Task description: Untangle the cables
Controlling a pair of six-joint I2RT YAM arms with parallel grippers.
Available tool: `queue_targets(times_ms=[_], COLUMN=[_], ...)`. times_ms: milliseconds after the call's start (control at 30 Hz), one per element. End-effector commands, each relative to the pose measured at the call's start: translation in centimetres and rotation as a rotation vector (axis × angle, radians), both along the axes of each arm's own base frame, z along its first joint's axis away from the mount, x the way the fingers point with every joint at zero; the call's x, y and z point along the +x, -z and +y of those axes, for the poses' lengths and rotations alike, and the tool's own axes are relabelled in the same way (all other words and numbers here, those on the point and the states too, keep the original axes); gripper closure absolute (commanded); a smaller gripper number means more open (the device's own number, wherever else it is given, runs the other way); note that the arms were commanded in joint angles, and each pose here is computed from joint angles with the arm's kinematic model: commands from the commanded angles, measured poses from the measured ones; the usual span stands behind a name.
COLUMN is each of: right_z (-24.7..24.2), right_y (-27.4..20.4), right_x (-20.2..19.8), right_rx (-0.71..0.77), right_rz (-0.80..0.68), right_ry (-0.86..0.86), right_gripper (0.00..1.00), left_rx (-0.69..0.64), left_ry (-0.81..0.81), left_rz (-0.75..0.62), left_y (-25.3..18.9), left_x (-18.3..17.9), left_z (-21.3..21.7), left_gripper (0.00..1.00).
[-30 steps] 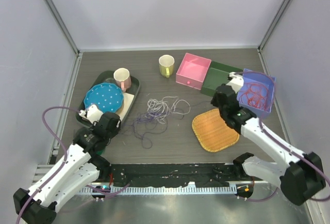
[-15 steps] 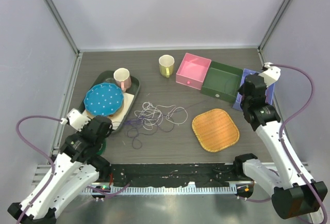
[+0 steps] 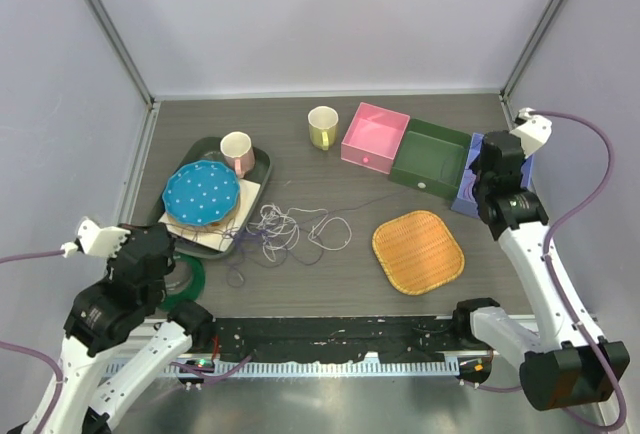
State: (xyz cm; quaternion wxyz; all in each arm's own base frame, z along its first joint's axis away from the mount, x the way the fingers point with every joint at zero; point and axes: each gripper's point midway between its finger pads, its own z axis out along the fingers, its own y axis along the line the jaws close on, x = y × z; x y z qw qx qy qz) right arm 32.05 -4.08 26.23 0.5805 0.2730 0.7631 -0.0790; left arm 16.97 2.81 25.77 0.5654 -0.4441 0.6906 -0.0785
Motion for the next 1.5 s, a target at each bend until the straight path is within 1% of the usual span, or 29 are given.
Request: queue_targets(times_ms=[0, 67, 233, 267, 300, 333, 367, 400, 433, 500, 533, 567, 600, 633, 667, 700, 733, 800, 833, 867, 933, 1000, 1033, 1067, 1100, 1200, 1333, 1433, 1467], right_z=[-5.2, -6.4, -8.8, -8.5, -7.7, -5.2, -3.3, -1.4, 2.2, 5.2, 7.4, 8.4, 9.5, 10.4, 12.3, 13.1, 13.9, 15.6, 16.2, 16.7, 17.3, 17.5, 17.5, 17.6, 17.6, 17.7, 17.7, 17.8, 17.9], right_y=[-4.8, -4.7, -7.4, -7.6, -8.1, -8.1, -8.9, -9.1, -9.5, -10.9, -11.3, -11.8, -12.6, -13.0, -13.5, -14.5, -15.1, -15.9, -16.4, -16.7, -17.3, -17.4, -17.5, -17.5, -17.5, -17.6, -17.5, -17.5, -17.6], right_x=[-0.3, -0.4, -0.8, -0.5, 0.1, 1.6, 2.0, 2.9, 3.5, 3.5, 3.1, 2.8, 2.4, 2.0, 0.8, 0.1, -0.6, -2.4, -3.2, -3.7, -4.8, -5.2, -5.5, -5.7, -5.8, -5.9, -6.0, -6.1, -6.3], right_rx=[-0.096, -0.110, -0.093, -0.088, -0.086, -0.043, -0.019, 0.006, 0.053, 0.081, 0.119, 0.131, 0.136, 0.167, 0.192, 0.190, 0.226, 0.251, 0.258, 0.295, 0.300, 0.321, 0.322, 0.342, 0.347, 0.370, 0.374, 0.373, 0.373], right_rz=[-0.042, -0.007, -0.059, -0.063, -0.075, -0.096, -0.141, -0.193, -0.228, -0.291, -0.306, -0.326, -0.361, -0.380, -0.398, -0.457, -0.478, -0.520, -0.536, -0.542, -0.570, -0.574, -0.578, -0.573, -0.574, -0.572, -0.560, -0.558, -0.559], right_ry=[0.246, 0.288, 0.341, 0.314, 0.249, 0.084, -0.031, -0.138, -0.341, -0.509, -0.630, -0.681, -0.746, -0.797, -0.911, -0.963, -1.005, -1.131, -1.172, -1.192, -1.227, -1.231, -1.234, -1.235, -1.234, -1.233, -1.236, -1.240, -1.247], right_gripper=[0.99, 0.99, 0.99, 0.99, 0.99, 0.99, 0.99, 0.99, 0.99, 0.99, 0.99, 0.99, 0.99, 0.99, 0.99, 0.99, 0.99, 0.99, 0.99, 0.99, 0.99, 0.99, 0.99, 0.99, 0.99, 0.99, 0.99, 0.99, 0.99], left_rx=[0.030, 0.038, 0.058, 0.057, 0.074, 0.034, 0.044, 0.063, -0.010, -0.038, -0.023, -0.053, -0.050, -0.036, -0.037, -0.039, -0.040, -0.030, -0.018, 0.041, 0.130, 0.282, 0.336, 0.412, 0.440, 0.559, 0.591, 0.595, 0.613], left_ry=[-0.142, -0.131, -0.125, -0.115, -0.086, -0.008, 0.057, 0.159, 0.333, 0.538, 0.622, 0.766, 0.815, 0.873, 0.959, 1.002, 1.036, 1.164, 1.201, 1.274, 1.336, 1.387, 1.457, 1.482, 1.476, 1.462, 1.557, 1.567, 1.534], left_rz=[-0.083, -0.080, -0.034, -0.023, -0.007, -0.026, -0.013, -0.001, -0.072, -0.119, -0.123, -0.115, -0.085, -0.071, -0.048, -0.015, -0.016, -0.058, -0.036, -0.050, -0.030, -0.019, 0.021, -0.001, -0.012, 0.023, 0.040, 0.082, 0.093], left_y=[-2.5, -2.7, -1.7, -1.2, -0.9, -1.0, 0.2, 1.0, 0.2, 1.1, 1.5, 2.0, 3.0, 3.3, 3.7, 4.2, 4.0, 3.1, 3.2, 3.0, 3.0, 3.8, 5.3, 4.9, 5.0, 6.6, 8.9, 11.3, 11.8], left_x=[-0.9, -0.9, -0.7, -0.5, -0.4, 0.6, 1.2, 1.9, 3.1, 4.4, 4.5, 4.0, 4.3, 4.2, 3.7, 3.9, 4.1, 3.8, 4.3, 3.9, 4.2, 4.6, 4.0, 4.4, 4.9, 6.3, 6.5, 7.2, 7.9], left_z=[2.9, 2.8, 2.6, 2.3, 2.0, 0.2, -1.0, -2.7, -6.6, -11.1, -12.6, -15.2, -16.3, -17.2, -18.6, -19.5, -20.2, -22.3, -23.2, -24.3, -26.6, -28.0, -30.0, -30.8, -31.7, -34.1, -37.4, -38.6, -38.6], left_gripper=[1.00, 1.00, 1.00, 1.00, 1.00, 1.00, 1.00, 1.00, 0.98, 0.92, 0.80, 0.72, 0.64, 0.41, 0.29, 0.20, 0.00, 0.00, 0.00, 0.00, 0.00, 0.00, 0.00, 0.00, 0.00, 0.00, 0.00, 0.00, 0.00])
